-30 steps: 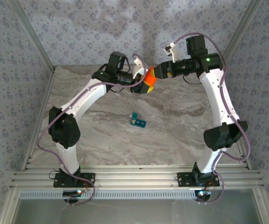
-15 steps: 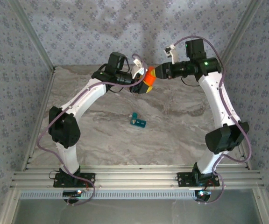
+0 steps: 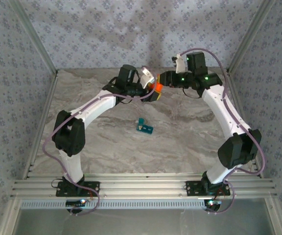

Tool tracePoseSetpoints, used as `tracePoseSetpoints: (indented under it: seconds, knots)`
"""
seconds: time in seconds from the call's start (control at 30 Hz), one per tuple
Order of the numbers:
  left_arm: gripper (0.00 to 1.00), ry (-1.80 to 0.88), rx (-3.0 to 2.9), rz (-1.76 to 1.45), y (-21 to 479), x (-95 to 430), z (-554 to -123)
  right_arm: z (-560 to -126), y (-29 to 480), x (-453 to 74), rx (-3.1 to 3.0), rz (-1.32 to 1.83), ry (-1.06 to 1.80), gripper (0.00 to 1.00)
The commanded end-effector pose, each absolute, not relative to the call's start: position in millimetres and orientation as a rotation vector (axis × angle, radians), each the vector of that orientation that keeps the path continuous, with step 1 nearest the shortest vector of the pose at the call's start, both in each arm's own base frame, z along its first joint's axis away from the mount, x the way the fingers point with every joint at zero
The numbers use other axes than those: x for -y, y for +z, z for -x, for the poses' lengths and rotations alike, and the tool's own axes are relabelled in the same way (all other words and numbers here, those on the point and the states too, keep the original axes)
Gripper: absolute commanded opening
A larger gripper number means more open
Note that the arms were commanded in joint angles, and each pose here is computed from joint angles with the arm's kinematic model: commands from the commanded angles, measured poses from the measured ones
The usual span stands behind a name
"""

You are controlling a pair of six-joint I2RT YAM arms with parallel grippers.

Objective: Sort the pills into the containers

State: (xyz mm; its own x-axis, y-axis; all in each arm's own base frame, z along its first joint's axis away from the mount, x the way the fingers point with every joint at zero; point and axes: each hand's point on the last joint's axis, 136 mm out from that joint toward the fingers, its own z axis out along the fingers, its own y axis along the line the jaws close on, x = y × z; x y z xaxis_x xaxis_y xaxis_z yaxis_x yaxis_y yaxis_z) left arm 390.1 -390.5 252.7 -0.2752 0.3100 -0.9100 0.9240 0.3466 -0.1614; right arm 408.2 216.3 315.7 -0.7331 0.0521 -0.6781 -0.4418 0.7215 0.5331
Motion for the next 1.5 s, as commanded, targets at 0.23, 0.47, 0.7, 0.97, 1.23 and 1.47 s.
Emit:
tracePoseSetpoints:
  seconds: [0.23,0.47,0.7,0.97,1.23,1.47]
  knots:
    - [0.00,-0.940,-1.459,-1.044,357,394,-381,-392,330,-216,-2.254,0.330,1.071,0.54]
    - [0.00,-1.003,-1.478,-1.040,357,377,-389,-366,373,-204,-2.080,0.497,1.281,0.80]
    - [0.00,-1.110,-1.489,-1.148,350,375,-373,-375,380,-186,-2.051,0.490,1.210,0.81]
    - [0.00,-1.204,-1.522,-1.255,341,377,-355,-384,396,-187,-2.064,0.579,1.063,0.86]
    - [0.00,-1.231,-1.535,-1.290,338,378,-351,-380,401,-198,-2.077,0.647,1.025,0.88]
    - [0.00,-1.248,-1.538,-1.312,337,380,-348,-378,397,-210,-2.093,0.691,1.021,0.87]
